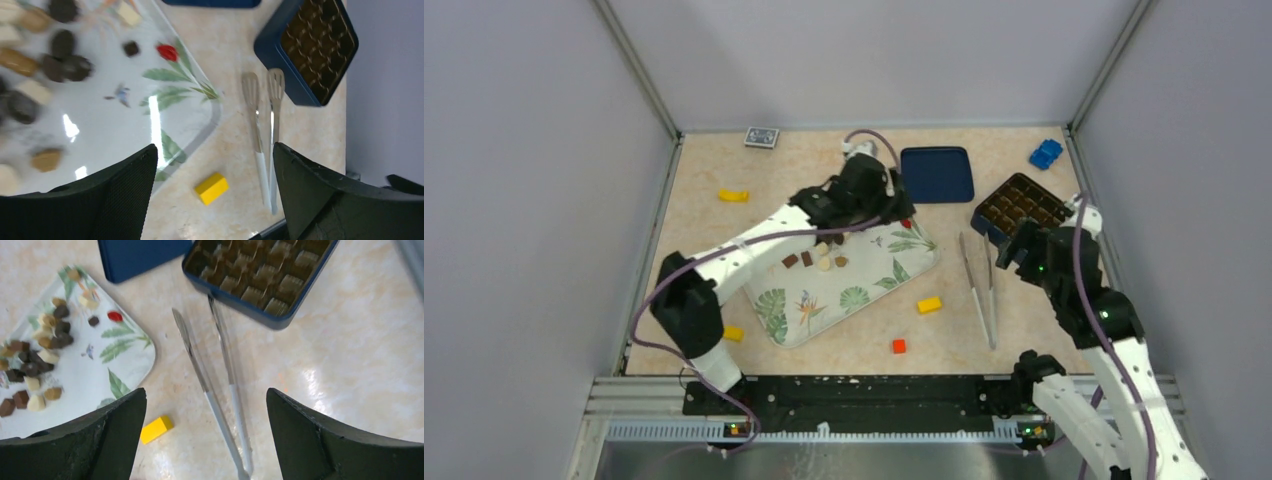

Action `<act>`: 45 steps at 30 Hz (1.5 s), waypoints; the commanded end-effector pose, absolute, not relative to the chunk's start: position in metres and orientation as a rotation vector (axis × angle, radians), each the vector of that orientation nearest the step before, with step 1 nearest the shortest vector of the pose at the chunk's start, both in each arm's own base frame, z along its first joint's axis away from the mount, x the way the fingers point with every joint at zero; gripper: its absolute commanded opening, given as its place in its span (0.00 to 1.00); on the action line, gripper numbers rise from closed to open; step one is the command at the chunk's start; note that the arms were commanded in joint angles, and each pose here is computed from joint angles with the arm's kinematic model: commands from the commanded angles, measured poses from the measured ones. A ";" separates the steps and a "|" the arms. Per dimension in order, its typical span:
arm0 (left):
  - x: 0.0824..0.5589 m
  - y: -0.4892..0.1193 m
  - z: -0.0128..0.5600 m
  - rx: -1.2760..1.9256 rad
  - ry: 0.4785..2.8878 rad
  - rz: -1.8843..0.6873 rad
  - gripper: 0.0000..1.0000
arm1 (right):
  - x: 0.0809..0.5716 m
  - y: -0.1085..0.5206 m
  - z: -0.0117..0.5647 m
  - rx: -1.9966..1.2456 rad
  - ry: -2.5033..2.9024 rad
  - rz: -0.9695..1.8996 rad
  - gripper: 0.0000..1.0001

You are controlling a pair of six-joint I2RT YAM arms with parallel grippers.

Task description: Pack the chocolate

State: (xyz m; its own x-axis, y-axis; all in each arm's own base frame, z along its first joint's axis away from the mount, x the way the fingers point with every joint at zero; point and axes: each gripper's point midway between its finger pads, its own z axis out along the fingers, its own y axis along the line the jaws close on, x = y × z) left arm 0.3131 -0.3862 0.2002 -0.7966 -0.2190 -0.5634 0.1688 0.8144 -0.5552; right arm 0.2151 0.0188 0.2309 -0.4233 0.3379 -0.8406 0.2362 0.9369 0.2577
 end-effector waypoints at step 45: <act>0.336 -0.218 0.224 -0.074 2.185 -0.540 0.97 | 0.251 0.096 0.025 0.153 2.573 -0.053 0.53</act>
State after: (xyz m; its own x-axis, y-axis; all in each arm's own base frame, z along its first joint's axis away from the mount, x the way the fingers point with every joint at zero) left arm 0.3313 -0.2157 0.2236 -0.6345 -0.2156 -0.7423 0.1405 0.9121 -0.3850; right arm 0.2405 0.0840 0.0190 -0.8377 0.1487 -0.5254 0.1810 0.9834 -0.0102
